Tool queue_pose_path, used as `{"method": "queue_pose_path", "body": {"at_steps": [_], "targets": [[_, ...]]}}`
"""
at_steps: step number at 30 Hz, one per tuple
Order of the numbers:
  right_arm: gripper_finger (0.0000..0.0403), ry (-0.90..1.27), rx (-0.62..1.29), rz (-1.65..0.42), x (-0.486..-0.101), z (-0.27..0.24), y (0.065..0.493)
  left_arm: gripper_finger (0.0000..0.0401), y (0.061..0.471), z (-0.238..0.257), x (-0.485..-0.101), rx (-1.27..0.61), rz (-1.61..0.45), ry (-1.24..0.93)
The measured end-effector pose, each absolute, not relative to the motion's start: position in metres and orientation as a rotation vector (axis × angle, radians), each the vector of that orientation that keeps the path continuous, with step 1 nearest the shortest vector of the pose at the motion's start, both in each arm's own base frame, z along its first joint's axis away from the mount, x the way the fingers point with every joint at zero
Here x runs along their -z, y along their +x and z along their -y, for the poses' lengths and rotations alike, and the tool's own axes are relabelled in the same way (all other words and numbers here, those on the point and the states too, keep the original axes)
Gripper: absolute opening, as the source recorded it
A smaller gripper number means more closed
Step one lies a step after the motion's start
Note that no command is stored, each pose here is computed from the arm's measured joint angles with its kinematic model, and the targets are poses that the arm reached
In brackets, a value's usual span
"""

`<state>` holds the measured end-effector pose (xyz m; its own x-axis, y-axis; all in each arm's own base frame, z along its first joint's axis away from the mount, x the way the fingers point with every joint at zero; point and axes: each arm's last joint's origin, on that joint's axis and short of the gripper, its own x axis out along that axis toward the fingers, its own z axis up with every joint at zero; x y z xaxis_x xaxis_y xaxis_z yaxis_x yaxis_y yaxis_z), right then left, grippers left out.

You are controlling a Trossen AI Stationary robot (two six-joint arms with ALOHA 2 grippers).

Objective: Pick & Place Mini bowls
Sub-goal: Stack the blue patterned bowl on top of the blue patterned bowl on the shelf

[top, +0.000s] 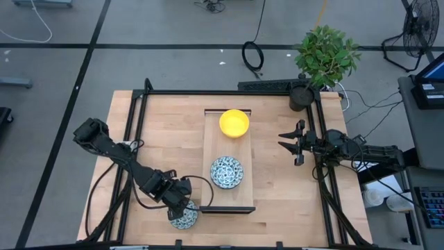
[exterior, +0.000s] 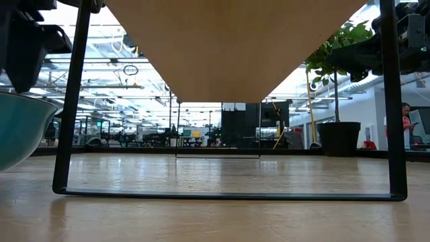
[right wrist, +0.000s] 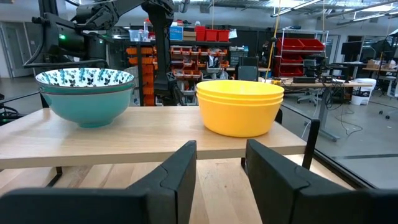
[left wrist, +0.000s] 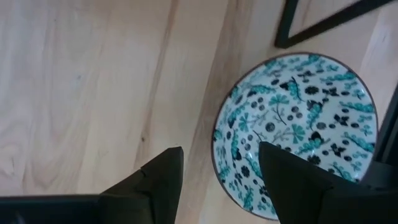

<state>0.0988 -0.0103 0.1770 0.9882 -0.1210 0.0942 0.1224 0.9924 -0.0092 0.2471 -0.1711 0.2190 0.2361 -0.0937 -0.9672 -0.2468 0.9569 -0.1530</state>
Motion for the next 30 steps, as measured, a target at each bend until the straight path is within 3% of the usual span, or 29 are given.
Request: {"method": "queue_pose_path", "body": {"at_steps": [24, 30], "targets": [[0.0126, -0.015, 0.122, 0.094, -0.177, 0.01, 0.099, 0.0211, 0.232, 0.174, -0.2, -0.295, -1.338, -0.415], [0.0126, -0.015, 0.122, 0.094, -0.177, 0.01, 0.099, 0.0211, 0.231, 0.179, -0.192, -0.269, -1.303, -0.463]]}}
